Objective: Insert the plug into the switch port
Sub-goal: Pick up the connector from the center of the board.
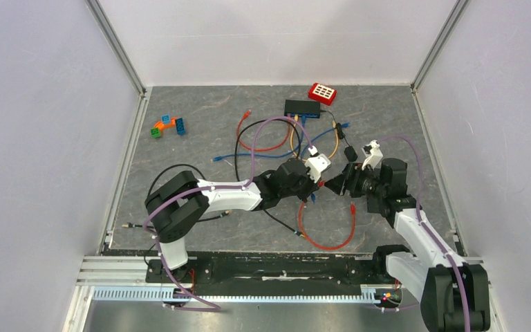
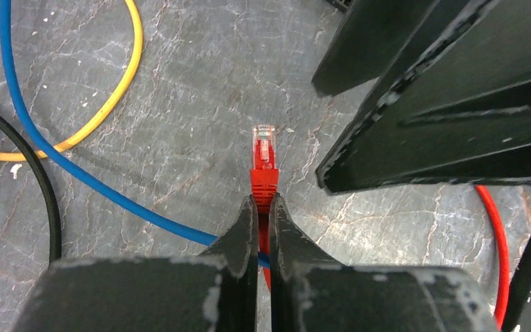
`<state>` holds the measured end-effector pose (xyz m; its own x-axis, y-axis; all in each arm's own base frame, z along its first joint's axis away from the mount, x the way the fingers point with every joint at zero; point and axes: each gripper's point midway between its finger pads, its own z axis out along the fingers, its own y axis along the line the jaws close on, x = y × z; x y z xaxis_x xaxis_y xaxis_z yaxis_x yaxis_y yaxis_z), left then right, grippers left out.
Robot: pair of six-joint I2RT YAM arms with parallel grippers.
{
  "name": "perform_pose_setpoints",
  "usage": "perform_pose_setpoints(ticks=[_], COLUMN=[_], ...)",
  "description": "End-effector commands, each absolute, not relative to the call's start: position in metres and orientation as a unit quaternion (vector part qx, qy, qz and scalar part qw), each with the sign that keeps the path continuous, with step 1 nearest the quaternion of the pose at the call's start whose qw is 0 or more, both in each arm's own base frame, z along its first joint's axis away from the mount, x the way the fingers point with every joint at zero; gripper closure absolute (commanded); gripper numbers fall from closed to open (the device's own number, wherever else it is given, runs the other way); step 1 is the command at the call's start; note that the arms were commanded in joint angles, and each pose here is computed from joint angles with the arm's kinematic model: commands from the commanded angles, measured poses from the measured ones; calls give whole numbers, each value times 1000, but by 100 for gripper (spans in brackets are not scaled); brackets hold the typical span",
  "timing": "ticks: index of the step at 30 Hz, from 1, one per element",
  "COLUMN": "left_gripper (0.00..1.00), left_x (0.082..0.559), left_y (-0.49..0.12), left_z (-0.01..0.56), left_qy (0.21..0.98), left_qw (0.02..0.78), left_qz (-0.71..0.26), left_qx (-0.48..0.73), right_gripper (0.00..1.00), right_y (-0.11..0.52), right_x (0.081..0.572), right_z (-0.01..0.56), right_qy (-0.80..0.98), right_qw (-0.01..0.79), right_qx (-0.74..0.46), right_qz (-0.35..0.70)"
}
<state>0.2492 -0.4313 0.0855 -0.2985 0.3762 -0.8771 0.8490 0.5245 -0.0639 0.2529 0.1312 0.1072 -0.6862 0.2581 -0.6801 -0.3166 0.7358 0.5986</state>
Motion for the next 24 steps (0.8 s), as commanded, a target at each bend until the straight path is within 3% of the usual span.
perform_pose_setpoints(ticks=[1,16,19,21,24], left_gripper=[98,98,98,98,98], left_x=[254,245,244,242,241], left_y=[-438,-441,-440,-440,-439], left_z=[123,134,136,136,139], left_qy=[718,698,696,693,688], left_qw=[476,481,483,482,486], left_qz=[-296,-323,-325,-329,-335], left_qx=[414,421,421,423,421], right_gripper=[30,41,47,56,59], right_y=[142,158,160,161,161], right_x=[262,259,261,261,261], right_z=[118,104,106,108,108], right_qy=[822,808,803,801,799], right_qw=[409,369,369,369,368], right_qx=[-77,-57,-49,-43,-31], right_qz=[388,456,465,469,474])
